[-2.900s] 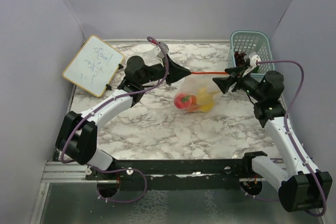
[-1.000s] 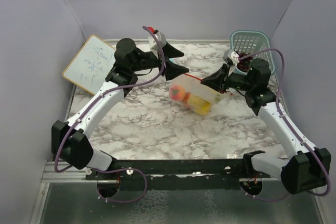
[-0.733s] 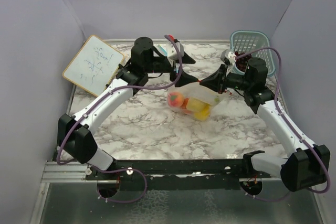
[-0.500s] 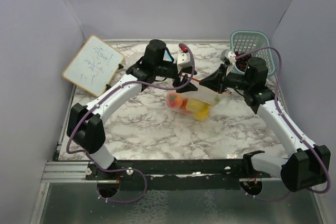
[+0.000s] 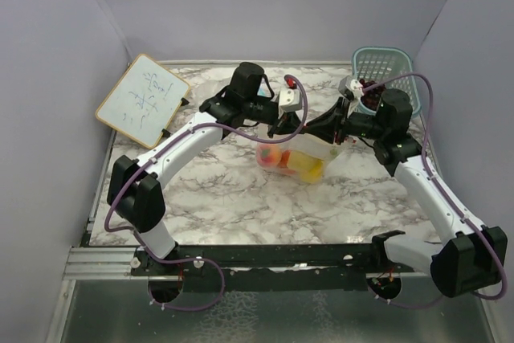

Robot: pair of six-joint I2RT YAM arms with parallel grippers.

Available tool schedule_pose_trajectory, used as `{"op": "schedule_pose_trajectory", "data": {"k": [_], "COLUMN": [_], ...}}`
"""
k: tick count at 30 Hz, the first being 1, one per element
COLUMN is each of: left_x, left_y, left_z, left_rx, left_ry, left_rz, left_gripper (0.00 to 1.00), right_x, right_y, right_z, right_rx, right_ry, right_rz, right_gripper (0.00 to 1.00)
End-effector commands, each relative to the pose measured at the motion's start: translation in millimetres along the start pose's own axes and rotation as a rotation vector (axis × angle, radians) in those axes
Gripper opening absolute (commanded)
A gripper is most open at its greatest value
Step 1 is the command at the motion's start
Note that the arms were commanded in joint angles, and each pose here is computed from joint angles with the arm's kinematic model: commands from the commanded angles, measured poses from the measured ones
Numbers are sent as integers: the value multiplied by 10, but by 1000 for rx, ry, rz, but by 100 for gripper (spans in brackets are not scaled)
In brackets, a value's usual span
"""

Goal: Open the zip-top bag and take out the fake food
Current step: Pick up the zipper food storage bag at the center of the board.

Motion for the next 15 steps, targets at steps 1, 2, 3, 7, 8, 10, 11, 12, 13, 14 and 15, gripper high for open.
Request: {"op": "schedule_pose_trajectory", "data": {"k": [1,2,3,7,8,10,11,12,13,14,15], "left_x": [145,147,143,133,134,139,140,149,152,164,131], "left_y": [-47,-52,-59,-85,-86,-79,-67,-53,-33,-13,4], "left_z": [8,18,26,55,70,109,138,178,231,292,366], "left_rx": [-21,-15,-9,1,6,25,40,55,73,92,115], "left_ry": [-52,-52,-51,-47,-46,-48,-53,-63,-76,-96,-113], "left_rz": [-43,-42,-41,-33,-32,-28,-25,-23,-17,-15,-8], "left_gripper": [0,0,0,0,0,0,0,0,0,0,0], "right_x": [157,177,190,255,272,308,332,348,360,364,367], "right_y": [120,122,115,113,108,91,80,72,70,65,62], "right_z": [47,63,74,126,148,204,235,257,269,271,269], "right_rx": [-18,-38,-61,-129,-156,-220,-254,-277,-286,-289,-290], "right_ry": [-83,-102,-123,-180,-197,-239,-262,-283,-293,-294,-299], "right_rz": [61,64,60,59,61,72,80,86,92,95,90], "right_gripper": [28,31,34,45,48,58,61,62,63,63,64]}}
Point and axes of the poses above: each gripper's point midway between its finger pads, its own z axis back along the fingers, its own y axis along the line the jaws close on, x = y × z, the point moved 6 cm from there along z, back along the fingers, and after that the axes turned 15 degrees about -z, right-handed, at the moved point
